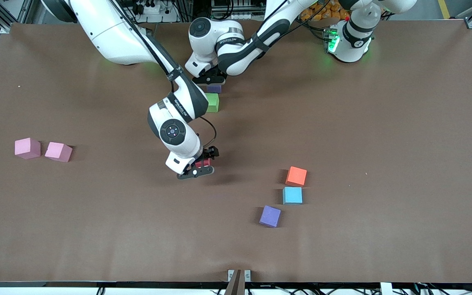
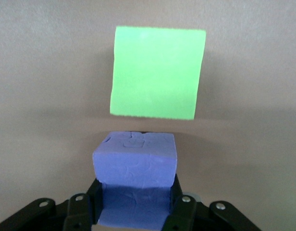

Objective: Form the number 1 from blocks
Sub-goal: 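Set the purple block in line beside the green block and release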

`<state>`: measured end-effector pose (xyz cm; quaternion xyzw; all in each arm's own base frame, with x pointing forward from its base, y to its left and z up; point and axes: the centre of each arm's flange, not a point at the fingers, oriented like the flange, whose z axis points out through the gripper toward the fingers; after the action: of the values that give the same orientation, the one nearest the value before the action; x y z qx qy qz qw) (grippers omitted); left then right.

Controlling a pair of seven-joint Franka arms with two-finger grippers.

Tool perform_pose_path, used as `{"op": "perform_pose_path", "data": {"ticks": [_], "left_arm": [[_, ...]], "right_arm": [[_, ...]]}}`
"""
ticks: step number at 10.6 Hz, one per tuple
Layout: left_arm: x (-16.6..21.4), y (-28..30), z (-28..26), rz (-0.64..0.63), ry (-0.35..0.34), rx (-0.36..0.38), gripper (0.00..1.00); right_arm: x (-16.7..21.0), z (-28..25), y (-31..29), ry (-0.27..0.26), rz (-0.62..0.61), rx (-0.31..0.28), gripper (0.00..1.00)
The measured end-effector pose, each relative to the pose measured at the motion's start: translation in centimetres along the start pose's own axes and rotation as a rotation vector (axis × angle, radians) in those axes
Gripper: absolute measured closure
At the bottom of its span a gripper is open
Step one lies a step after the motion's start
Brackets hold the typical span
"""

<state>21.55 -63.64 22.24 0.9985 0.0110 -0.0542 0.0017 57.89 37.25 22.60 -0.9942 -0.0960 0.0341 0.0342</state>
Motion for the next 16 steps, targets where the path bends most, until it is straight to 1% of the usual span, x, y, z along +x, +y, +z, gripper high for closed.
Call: {"op": "perform_pose_path", "data": {"ticks": [6,8,9,10,11,14,15,16], "left_arm": [[0.9,0.8,-0.1,-0.006,-0.001,-0.014,0.45],[1.6,0.8,0.7,-0.013,0.008,-0.004,0.45],[2.0,0.8,1.0,-0.015,0.018,0.001,0.45],[2.2,0.8,1.0,-0.015,0.025,0.003,0.45],[2.3,0.8,1.0,-0.015,0.027,0.003,0.45],[2.4,0.8,1.1,0.016,0.03,0.004,0.45],[2.6,0.8,1.1,0.039,0.032,0.006,0.36],[2.7,0.7,1.1,0.05,0.034,0.006,0.23]], "right_arm": [[-0.1,1.0,0.1,-0.009,-0.006,-0.01,0.0],[-0.2,1.6,0.2,-0.012,-0.006,-0.012,0.01],[-0.2,1.9,0.3,-0.014,-0.009,-0.017,0.09],[-0.2,2.3,0.4,-0.013,-0.013,-0.024,0.29],[-0.1,2.2,0.5,-0.011,-0.013,-0.025,0.37],[0.3,1.9,1.5,-0.006,0.003,-0.029,0.38],[0.9,1.1,2.4,-0.007,0.018,-0.031,0.38],[1.4,-0.4,3.4,-0.01,0.035,-0.033,0.38]]}}
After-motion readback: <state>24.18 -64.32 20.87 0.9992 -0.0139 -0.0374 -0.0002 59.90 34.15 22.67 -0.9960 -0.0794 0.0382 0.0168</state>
